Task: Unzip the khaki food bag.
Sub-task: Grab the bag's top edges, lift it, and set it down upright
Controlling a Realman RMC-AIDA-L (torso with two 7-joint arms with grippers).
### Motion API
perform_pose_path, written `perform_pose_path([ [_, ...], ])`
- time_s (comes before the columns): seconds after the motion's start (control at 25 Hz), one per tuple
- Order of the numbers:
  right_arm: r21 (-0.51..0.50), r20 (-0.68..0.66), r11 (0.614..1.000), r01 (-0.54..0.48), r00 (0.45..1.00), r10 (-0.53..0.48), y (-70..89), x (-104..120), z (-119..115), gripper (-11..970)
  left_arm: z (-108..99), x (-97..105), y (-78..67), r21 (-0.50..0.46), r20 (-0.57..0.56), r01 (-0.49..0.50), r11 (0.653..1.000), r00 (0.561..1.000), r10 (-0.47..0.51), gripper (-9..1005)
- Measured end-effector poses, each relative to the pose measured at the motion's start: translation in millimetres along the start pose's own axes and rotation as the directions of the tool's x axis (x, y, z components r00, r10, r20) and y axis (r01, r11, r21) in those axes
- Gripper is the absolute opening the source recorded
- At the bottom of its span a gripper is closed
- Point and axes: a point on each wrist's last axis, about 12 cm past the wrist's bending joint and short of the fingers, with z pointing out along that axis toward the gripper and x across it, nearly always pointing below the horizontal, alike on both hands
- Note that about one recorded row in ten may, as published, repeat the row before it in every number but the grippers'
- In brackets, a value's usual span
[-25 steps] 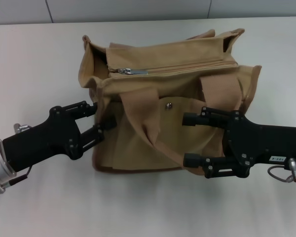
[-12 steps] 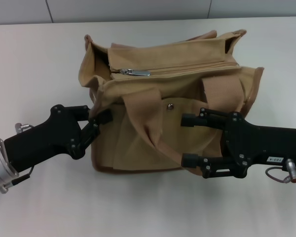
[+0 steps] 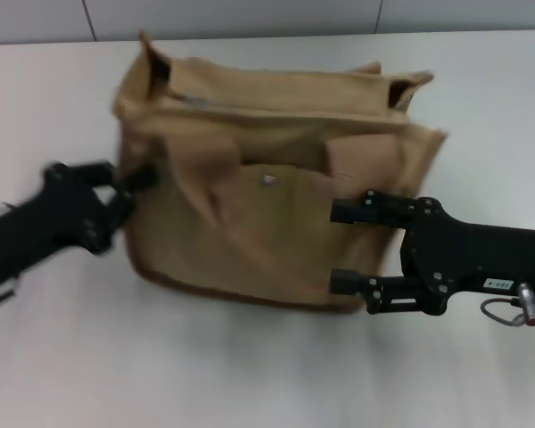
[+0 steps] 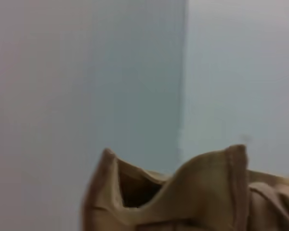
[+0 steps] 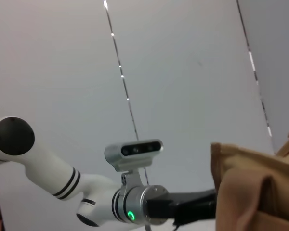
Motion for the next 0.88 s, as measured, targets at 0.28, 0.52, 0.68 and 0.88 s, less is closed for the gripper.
perform_pose_path([
  [0.28, 0.212, 0.183, 0.975, -0.072, 0.983, 0.033, -9.9, -0.1, -10.9, 840, -4.1, -57.2, 40.1, -0.082, 0.141, -0.145, 0.986, 0.978, 0.156, 60],
  [0.52, 0.358, 0.328, 0.925, -0.127, 0.945, 0.002, -9.5, 4.8, -22.1, 839, 28.9, -56.1, 23.3, 0.065, 0.182, -0.221, 0.973, 0.961, 0.206, 60],
  [0.68, 0.478, 0.401, 0.867, -0.138, 0.913, -0.075, -2.2, 13.9, -32.6, 839, 68.0, -27.1, 5.4, 0.221, 0.052, -0.254, 0.942, 0.967, 0.249, 60],
  [0.88, 0.592, 0.289, 0.806, -0.016, 0.937, -0.194, -3.5, 24.0, -34.3, 839, 89.5, -13.7, -3.0, 0.258, 0.015, -0.253, 0.933, 0.966, 0.258, 60],
])
